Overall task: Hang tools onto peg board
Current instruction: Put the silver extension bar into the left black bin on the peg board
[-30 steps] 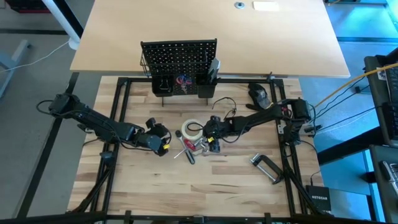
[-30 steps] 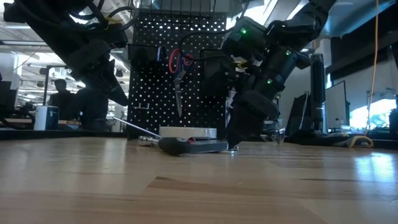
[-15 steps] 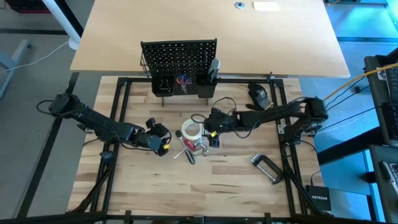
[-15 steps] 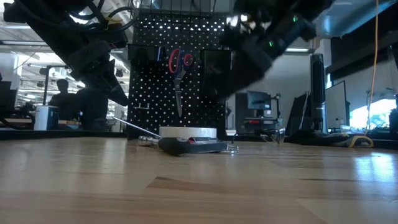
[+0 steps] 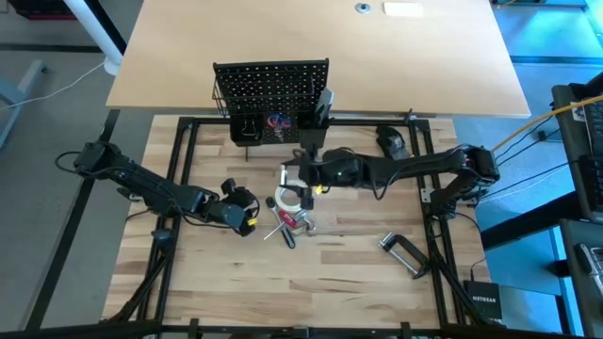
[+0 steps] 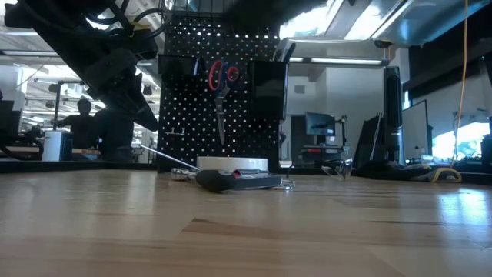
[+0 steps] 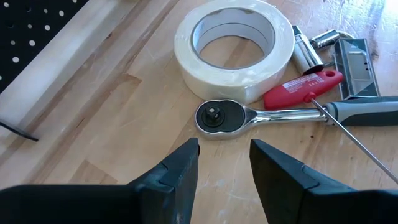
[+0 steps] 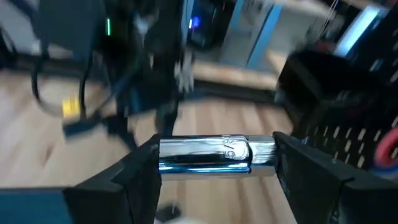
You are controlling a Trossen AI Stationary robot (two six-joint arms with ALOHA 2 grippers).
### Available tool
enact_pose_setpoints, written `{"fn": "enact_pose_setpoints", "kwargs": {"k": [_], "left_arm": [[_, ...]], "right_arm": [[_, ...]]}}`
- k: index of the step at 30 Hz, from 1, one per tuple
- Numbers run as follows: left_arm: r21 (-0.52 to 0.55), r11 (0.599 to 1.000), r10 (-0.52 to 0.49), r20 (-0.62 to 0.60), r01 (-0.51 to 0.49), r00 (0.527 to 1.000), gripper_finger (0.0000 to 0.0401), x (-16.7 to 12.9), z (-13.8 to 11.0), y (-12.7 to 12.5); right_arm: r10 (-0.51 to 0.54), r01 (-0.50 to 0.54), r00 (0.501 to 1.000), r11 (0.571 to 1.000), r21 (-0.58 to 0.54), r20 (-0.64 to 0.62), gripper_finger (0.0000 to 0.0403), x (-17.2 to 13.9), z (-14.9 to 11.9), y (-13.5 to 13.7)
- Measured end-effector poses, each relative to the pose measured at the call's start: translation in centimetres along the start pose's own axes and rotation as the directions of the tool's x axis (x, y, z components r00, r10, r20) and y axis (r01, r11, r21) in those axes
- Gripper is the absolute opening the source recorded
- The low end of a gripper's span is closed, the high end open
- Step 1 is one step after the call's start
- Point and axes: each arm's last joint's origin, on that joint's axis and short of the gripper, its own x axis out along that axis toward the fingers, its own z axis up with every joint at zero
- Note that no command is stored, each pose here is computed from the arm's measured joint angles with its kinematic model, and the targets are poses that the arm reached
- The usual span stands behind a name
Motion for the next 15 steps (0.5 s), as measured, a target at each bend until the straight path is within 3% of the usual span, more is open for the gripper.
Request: {"fn": "enact_pose_setpoints", "kwargs": {"k": [9,15], "left_arm": [[-0.001,1.000,0.000,0.002,0.000,1.000,0.0135,0.0,0.0,0.0],[0.002,1.000,-0.001,0.004,0.001,1.000,0.0135,0.0,0.0,0.0]], "right_arm": [[-0.094,0.096,0.962,0.995,0.006,0.256,0.0271,0.9,2.3,-0.5],[-0.157,0.167,0.954,0.986,-0.019,0.255,0.0273,4.0,3.0,-0.7]]}}
